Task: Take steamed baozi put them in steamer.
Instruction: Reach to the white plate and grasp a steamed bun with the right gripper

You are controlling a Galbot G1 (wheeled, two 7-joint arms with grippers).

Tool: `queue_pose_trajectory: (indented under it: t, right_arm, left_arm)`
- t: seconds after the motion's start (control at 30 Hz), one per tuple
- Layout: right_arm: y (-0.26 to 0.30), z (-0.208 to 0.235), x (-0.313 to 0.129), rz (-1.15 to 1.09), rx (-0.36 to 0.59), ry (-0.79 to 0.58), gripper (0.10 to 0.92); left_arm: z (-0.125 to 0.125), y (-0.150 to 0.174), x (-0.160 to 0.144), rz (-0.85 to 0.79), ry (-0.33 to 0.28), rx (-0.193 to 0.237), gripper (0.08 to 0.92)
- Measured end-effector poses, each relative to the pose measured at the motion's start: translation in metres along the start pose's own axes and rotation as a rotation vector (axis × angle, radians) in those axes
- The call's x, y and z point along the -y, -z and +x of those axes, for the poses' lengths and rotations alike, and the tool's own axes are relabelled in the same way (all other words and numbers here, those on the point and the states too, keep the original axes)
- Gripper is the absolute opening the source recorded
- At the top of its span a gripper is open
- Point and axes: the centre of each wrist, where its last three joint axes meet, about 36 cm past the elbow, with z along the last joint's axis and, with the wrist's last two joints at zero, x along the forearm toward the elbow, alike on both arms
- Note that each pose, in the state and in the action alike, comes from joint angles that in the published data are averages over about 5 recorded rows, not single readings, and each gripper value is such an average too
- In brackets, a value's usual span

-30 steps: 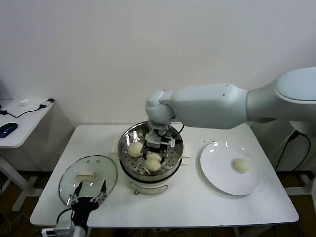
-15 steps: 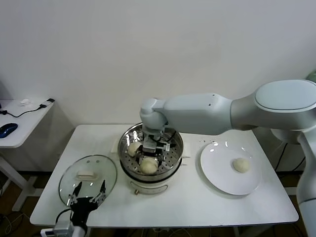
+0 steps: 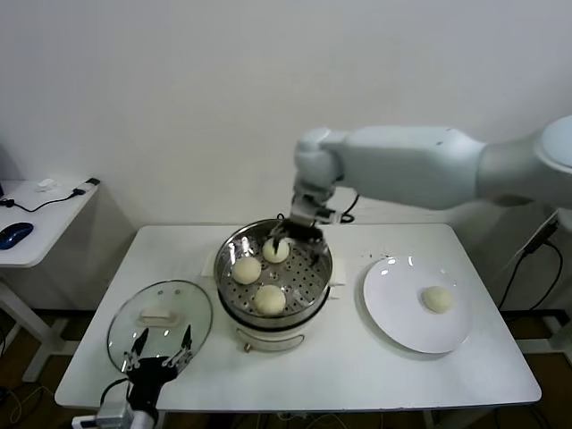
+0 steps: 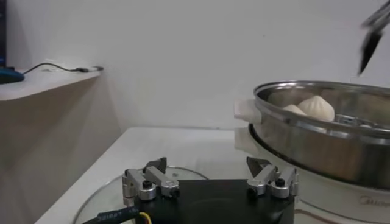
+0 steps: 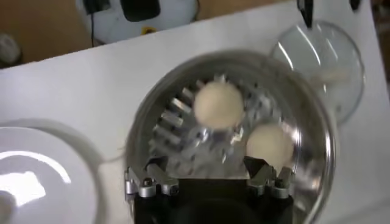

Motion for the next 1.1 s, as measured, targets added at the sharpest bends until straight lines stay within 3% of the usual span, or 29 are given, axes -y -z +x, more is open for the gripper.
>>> queue_pose_trajectory:
  t: [0.23,0.53,0.8,1.1]
  right_arm:
    - [-0.068,0.019,-0.107,-0.406,-0.063,-0.012,0.823]
    - [-0.120,-0.034,-0.227,-0.763,-0.106,0.015,0.823]
    - [-0.139,-0.094,-0.283,-0.921,-0.136,0.049,0.823]
    - [-0.149,-0.146,-0.312,-1.014,-0.158,0.070,0.823]
  left_arm:
    - [-0.002,-0.001,-0.001,0.000,0.001,0.001,0.823]
    - [-0.001,-0.005,-0.003,-0.006,0.012,-0.016,0.823]
    - [-0.001,-0.010,-0.002,-0.009,0.021,-0.030,0.823]
    - [-0.001,-0.016,-0.002,-0.014,0.024,-0.047,0.823]
